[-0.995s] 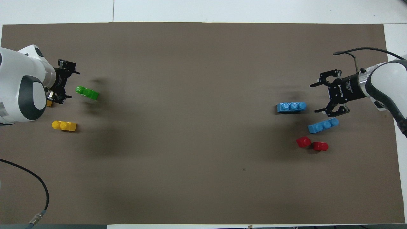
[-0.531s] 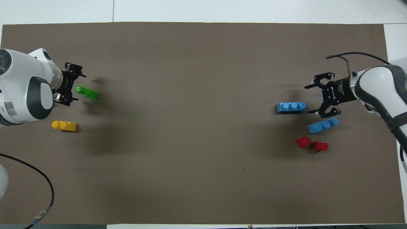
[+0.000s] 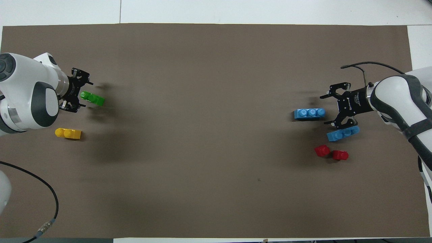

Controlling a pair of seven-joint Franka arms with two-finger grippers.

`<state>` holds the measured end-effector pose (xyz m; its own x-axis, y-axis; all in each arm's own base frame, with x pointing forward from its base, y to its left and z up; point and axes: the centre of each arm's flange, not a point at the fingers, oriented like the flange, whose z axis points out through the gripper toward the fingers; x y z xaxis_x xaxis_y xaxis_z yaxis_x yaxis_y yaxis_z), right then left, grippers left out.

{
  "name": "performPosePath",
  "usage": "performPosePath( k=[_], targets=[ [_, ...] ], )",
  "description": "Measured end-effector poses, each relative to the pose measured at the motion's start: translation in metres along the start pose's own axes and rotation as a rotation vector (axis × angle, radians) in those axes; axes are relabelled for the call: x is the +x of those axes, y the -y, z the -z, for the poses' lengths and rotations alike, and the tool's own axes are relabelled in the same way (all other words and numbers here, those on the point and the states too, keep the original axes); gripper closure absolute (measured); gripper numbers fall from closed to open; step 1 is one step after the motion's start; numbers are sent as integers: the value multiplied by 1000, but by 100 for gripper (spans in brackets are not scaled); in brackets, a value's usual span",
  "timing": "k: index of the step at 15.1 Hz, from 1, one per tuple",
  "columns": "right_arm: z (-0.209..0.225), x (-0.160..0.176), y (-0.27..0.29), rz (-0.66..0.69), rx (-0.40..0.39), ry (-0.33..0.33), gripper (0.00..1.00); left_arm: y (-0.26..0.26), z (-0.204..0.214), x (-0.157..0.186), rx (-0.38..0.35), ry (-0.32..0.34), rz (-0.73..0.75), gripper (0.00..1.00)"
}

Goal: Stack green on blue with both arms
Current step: 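Grasp the green brick with the left gripper while the right gripper grasps the blue brick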

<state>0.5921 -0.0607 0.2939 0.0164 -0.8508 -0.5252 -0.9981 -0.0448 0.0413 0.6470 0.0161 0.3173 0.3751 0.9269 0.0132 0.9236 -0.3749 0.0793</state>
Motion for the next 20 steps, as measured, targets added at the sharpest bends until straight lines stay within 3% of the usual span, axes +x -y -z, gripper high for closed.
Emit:
performPosePath(
  k=[3,4,7,9,11,13,16,18,20],
  targets=[
    [-10,6,-4,0,15,7,0,0,0,0,0,0,-1,53],
    [-11,7,-5,5,16,5,5,0,0,-1,0,0,-2,64],
    [-14,7,-6,36,21,18,39,0,0,-1,0,0,-2,66],
    [-14,7,-6,54,24,22,44,0,0,-1,-1,1,-1,66],
    [-14,6,-6,129,24,23,66,-1,1,-1,-4,3,2,66],
    [-13,6,-6,197,27,22,66,-1,10,-2,0,9,3,66],
    [3,-4,4,231,30,39,66,2,56,-7,5,29,6,66],
    [34,-31,21,192,38,60,66,5,97,-18,-2,41,22,66],
    [54,-79,36,157,44,65,66,6,131,-37,-9,47,56,66]
  ],
)
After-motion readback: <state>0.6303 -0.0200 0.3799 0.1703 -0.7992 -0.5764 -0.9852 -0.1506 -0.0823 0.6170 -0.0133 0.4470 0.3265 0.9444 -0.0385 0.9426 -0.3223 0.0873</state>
